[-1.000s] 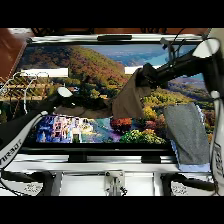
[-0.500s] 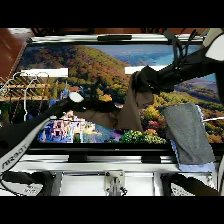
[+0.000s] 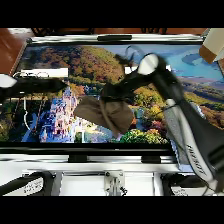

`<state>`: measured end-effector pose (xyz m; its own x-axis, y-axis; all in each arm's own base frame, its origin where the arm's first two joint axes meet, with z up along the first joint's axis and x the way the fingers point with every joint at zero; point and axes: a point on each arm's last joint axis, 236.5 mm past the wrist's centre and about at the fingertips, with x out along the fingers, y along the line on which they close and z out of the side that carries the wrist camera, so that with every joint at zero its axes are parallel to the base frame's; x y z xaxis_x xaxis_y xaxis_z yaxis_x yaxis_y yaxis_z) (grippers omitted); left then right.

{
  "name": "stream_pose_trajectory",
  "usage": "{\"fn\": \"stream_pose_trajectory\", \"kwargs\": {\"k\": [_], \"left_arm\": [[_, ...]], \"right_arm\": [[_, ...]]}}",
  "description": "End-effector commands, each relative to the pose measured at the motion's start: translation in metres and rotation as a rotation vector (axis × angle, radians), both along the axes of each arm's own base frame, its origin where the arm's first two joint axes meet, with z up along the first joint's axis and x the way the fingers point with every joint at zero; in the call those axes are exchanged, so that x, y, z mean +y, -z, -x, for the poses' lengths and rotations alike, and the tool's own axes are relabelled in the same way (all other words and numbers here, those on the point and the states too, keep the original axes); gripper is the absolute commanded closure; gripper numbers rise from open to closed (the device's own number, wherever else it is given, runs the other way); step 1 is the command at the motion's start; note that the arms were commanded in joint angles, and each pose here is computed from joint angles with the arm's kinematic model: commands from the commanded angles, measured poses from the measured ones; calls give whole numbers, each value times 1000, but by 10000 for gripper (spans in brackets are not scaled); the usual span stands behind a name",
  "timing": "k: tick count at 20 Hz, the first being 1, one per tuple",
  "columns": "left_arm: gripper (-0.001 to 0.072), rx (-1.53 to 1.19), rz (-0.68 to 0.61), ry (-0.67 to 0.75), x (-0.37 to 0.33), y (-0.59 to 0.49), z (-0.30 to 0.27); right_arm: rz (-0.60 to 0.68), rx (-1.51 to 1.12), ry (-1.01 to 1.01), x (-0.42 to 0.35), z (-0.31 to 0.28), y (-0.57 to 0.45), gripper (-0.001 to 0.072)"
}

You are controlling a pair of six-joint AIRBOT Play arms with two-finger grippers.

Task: Fold the shirts.

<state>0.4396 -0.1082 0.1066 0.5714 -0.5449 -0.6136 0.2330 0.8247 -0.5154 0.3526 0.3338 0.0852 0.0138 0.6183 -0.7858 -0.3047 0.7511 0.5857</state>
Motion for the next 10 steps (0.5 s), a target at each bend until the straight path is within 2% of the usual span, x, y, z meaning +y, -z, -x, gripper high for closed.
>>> {"fn": "stream_pose_trajectory", "kwargs": {"k": [1, 2, 3, 4, 5, 7, 9, 10], "left_arm": [[680, -52, -40, -98, 59, -35, 17], [679, -61, -42, -103, 61, -40, 20], [679, -65, -43, -101, 62, -44, 22], [680, -64, -43, -94, 60, -44, 24], [680, -59, -42, -87, 58, -43, 25], [680, -46, -40, -86, 57, -38, 27], [679, -27, -37, -85, 56, -30, 29], [679, -16, -34, -85, 56, -25, 31]], "right_arm": [[-66, 19, 37, 64, -17, 60, 643], [-110, 57, 60, 80, -19, 72, 549], [-176, 99, 70, 96, -19, 78, 244], [-239, 122, 59, 107, -18, 77, 166], [-271, 137, 56, 108, -19, 74, 166], [-252, 150, 45, 87, -22, 68, 166], [-160, 131, 25, 45, -27, 63, 166], [-70, 113, 31, 13, -31, 63, 166]]}}
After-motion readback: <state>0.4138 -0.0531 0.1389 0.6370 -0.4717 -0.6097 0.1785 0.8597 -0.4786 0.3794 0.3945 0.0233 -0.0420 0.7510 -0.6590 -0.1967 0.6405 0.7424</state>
